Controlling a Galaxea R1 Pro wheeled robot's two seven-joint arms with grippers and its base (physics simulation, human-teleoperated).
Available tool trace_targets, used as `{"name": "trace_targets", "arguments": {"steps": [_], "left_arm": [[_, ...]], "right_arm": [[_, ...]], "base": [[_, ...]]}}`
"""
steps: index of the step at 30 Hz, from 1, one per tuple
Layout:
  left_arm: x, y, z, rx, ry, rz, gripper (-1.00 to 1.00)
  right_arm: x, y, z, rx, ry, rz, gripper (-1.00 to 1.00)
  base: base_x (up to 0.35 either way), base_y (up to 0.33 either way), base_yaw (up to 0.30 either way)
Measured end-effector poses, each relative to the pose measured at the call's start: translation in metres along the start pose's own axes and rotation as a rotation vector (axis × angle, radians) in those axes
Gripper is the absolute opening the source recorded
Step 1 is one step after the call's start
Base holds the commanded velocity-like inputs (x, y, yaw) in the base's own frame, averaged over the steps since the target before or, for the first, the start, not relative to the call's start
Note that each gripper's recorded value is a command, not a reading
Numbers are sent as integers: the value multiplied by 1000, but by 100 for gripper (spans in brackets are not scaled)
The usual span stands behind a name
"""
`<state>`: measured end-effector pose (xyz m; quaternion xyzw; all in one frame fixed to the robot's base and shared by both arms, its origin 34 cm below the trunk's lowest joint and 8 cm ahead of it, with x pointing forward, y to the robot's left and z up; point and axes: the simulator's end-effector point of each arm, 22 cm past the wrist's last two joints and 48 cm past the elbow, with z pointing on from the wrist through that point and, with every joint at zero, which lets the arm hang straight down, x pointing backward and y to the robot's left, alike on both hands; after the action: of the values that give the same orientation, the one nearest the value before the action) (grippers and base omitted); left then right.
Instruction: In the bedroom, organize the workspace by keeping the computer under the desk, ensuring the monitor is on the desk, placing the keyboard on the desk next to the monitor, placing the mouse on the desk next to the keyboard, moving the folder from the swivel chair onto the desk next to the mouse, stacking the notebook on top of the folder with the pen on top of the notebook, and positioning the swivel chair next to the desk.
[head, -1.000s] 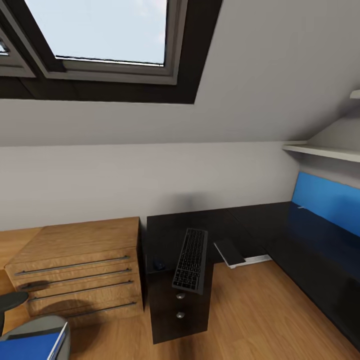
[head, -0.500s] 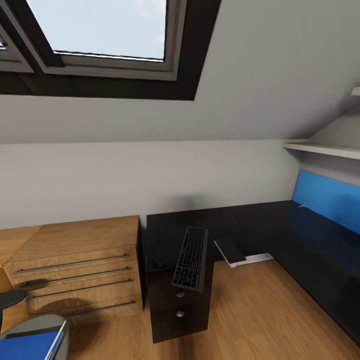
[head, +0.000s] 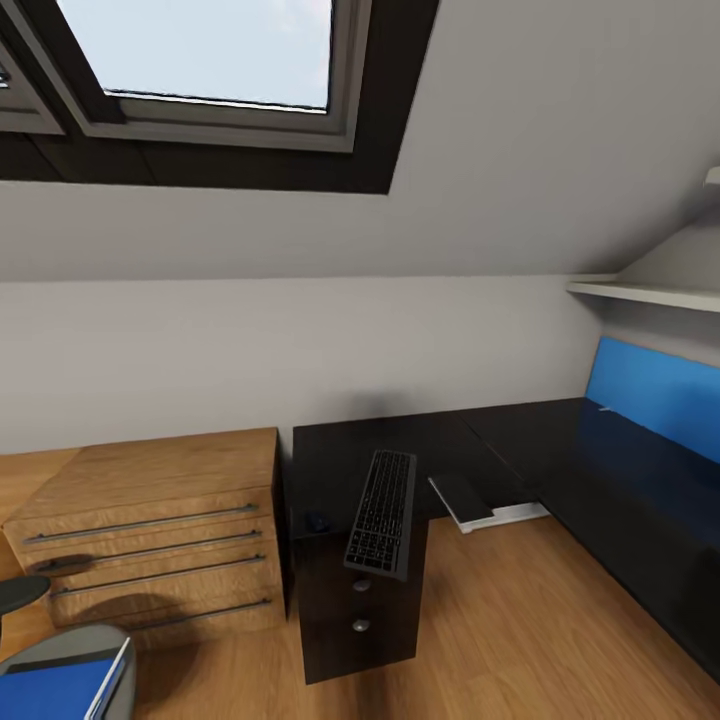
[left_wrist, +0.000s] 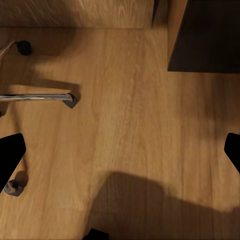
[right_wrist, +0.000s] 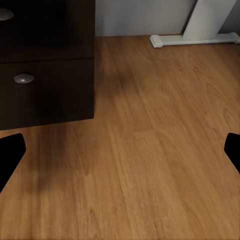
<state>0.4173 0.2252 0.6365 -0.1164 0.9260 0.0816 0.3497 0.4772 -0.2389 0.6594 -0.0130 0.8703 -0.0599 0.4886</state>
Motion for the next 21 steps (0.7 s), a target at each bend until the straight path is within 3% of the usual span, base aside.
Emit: {"name": "trace_targets", "arguments": {"steps": [21], "left_arm": [[19,-1,23,-5,1,-1,100]], "right_arm": [[25,4,17,0,0,0,100]], "base": [[-43,0,4]]}}
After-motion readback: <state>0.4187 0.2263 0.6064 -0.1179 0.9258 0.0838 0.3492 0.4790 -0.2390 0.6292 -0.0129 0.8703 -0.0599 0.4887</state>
